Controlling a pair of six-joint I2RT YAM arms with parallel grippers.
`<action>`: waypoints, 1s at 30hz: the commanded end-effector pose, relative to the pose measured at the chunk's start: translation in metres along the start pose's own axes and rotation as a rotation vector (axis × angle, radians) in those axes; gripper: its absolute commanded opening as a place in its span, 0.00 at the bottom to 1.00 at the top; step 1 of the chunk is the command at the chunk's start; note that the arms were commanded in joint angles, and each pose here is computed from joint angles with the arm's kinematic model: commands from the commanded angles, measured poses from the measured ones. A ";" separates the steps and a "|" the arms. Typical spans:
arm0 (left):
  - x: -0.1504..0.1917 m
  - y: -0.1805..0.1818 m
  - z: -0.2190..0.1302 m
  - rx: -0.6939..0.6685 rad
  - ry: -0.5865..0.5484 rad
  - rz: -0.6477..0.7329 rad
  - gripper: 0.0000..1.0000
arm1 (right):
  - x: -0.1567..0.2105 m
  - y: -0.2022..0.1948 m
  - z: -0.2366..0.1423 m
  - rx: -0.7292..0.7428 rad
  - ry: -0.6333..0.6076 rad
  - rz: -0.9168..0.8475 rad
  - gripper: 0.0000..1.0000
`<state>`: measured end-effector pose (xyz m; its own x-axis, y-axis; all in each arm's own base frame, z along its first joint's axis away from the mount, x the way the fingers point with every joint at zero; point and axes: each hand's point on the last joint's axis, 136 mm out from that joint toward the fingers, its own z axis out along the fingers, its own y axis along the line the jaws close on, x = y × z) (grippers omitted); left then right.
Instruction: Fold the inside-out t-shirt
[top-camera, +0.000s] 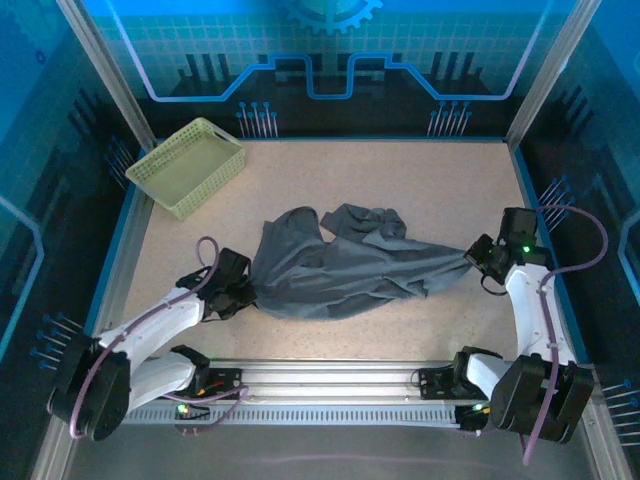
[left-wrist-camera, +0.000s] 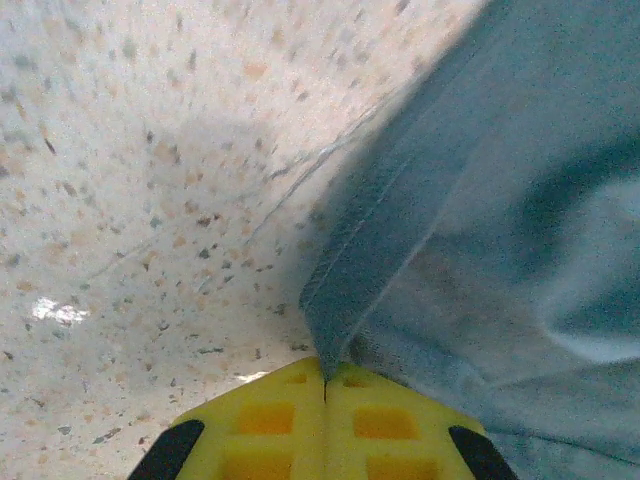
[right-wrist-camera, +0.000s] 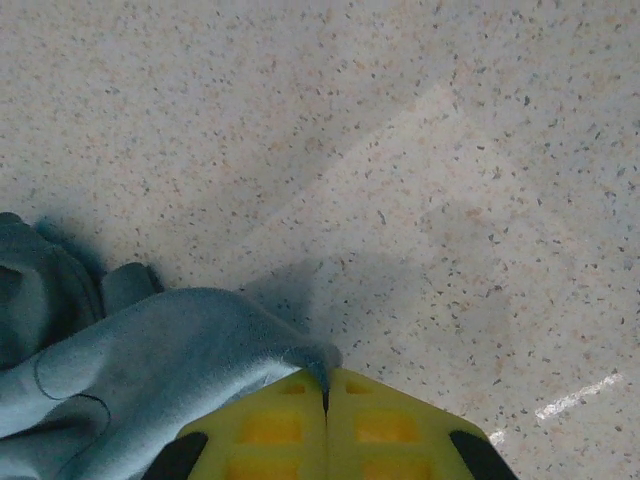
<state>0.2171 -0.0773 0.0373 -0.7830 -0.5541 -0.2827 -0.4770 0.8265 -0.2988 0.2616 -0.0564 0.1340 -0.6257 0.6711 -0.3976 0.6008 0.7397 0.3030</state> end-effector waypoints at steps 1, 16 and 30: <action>-0.038 -0.022 -0.043 0.087 -0.162 0.036 0.00 | -0.021 0.010 -0.027 -0.040 -0.058 0.002 0.00; -0.170 -0.109 -0.388 0.610 -1.035 0.180 0.00 | -0.143 0.072 -0.276 -0.403 -0.564 0.164 0.00; -0.201 -0.120 -0.220 0.311 -0.573 0.142 0.00 | -0.153 0.113 -0.272 -0.520 -0.534 0.030 0.00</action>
<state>0.3300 -0.0494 0.3880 -0.2724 -0.4446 -0.8533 -0.0629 0.8932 -0.4453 0.2575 -0.0675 0.4954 -0.0837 0.6822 -0.7264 0.2163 0.7240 0.6550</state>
